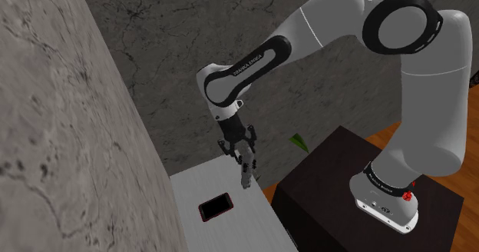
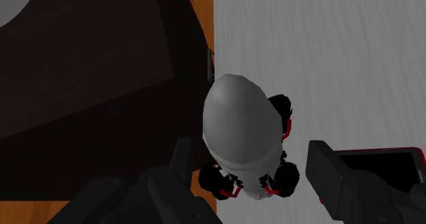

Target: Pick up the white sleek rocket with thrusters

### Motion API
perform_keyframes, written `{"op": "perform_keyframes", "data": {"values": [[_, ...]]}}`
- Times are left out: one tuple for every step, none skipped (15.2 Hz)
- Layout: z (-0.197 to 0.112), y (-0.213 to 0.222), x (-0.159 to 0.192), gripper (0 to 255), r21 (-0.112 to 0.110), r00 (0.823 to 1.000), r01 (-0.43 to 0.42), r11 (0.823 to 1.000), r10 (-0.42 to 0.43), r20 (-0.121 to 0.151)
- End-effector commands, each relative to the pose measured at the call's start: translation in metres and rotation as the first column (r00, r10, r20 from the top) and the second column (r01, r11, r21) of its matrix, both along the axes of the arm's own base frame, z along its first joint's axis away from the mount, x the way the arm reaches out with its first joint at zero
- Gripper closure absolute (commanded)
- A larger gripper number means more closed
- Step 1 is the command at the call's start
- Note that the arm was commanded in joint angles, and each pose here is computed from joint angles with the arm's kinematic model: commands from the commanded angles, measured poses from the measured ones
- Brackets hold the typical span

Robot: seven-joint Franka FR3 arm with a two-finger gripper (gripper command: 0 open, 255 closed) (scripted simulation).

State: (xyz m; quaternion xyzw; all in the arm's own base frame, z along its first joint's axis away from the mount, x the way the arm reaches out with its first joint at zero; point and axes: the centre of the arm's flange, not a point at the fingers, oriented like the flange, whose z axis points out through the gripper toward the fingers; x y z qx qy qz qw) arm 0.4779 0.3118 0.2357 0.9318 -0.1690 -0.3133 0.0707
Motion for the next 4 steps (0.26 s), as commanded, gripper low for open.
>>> {"op": "perform_keyframes", "data": {"values": [[0.0111, 0.0007, 0.0006, 255, 0.0, 1.0, 0.0, 1.0, 0.0, 0.0], [0.0164, 0.0007, 0.0006, 255, 0.0, 1.0, 0.0, 1.0, 0.0, 0.0], [0.0172, 0.0007, 0.0005, 255, 0.0, 1.0, 0.0, 1.0, 0.0, 0.0], [0.0172, 0.0007, 0.0005, 255, 0.0, 1.0, 0.0, 1.0, 0.0, 0.0]]}}
